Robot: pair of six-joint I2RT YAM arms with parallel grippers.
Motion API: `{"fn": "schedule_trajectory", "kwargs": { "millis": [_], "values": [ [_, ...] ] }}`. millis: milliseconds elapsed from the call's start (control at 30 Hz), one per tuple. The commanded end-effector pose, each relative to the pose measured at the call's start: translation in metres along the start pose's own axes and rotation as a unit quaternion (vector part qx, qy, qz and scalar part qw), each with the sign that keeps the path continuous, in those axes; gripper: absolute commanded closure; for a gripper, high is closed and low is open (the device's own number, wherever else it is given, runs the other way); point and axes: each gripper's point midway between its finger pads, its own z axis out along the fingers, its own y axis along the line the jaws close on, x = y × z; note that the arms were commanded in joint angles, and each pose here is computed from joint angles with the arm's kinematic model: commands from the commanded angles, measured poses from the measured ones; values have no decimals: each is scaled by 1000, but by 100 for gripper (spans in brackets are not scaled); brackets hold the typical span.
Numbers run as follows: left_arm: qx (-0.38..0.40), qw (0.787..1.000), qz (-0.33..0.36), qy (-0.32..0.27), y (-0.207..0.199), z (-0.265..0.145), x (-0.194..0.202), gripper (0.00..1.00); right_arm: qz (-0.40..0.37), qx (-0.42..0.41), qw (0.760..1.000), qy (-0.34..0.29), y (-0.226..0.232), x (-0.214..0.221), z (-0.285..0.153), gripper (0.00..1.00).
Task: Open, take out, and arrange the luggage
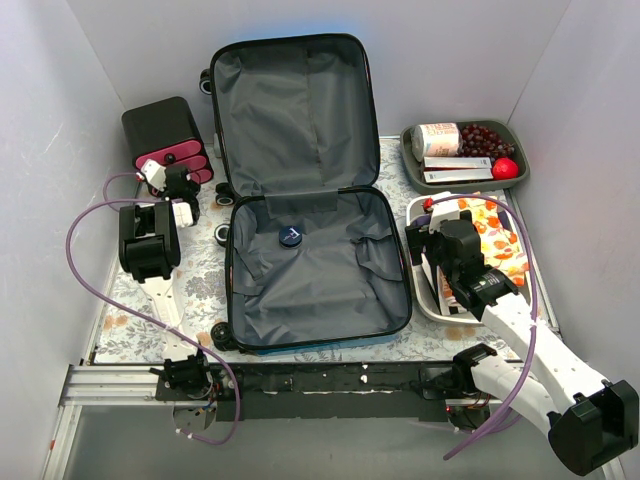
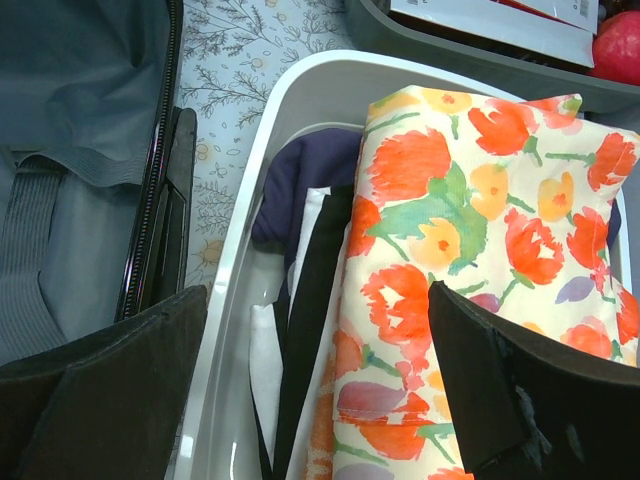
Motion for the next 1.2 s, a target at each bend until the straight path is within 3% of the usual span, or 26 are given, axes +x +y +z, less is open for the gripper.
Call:
{"fn": "schedule_trajectory", "kwargs": {
  "millis": [0, 167, 467, 900, 933, 1167],
  "values": [
    [27, 999, -10, -40, -16, -15, -33, 82, 6, 6, 999, -34, -4, -28, -4, 2],
    [35, 999, -16, -30, -13, -28, -31, 90, 7, 0, 999, -36, -2, -28, -5, 2],
    [2, 998, -53, -17, 18, -71, -23, 89, 19, -20, 998, -51, 5, -30, -8, 2],
    [-12, 998, -58, 15, 29, -116, 0, 77, 29, -32, 997, -68, 8, -34, -13, 2],
    [-14, 998, -61, 11, 29, -121, -4, 74, 29, -34, 997, -68, 8, -34, -13, 2],
    [-9, 999, -46, -1, 15, -145, -38, 21, 35, -39, 995, -82, 9, -38, -18, 2]
  ]
}}
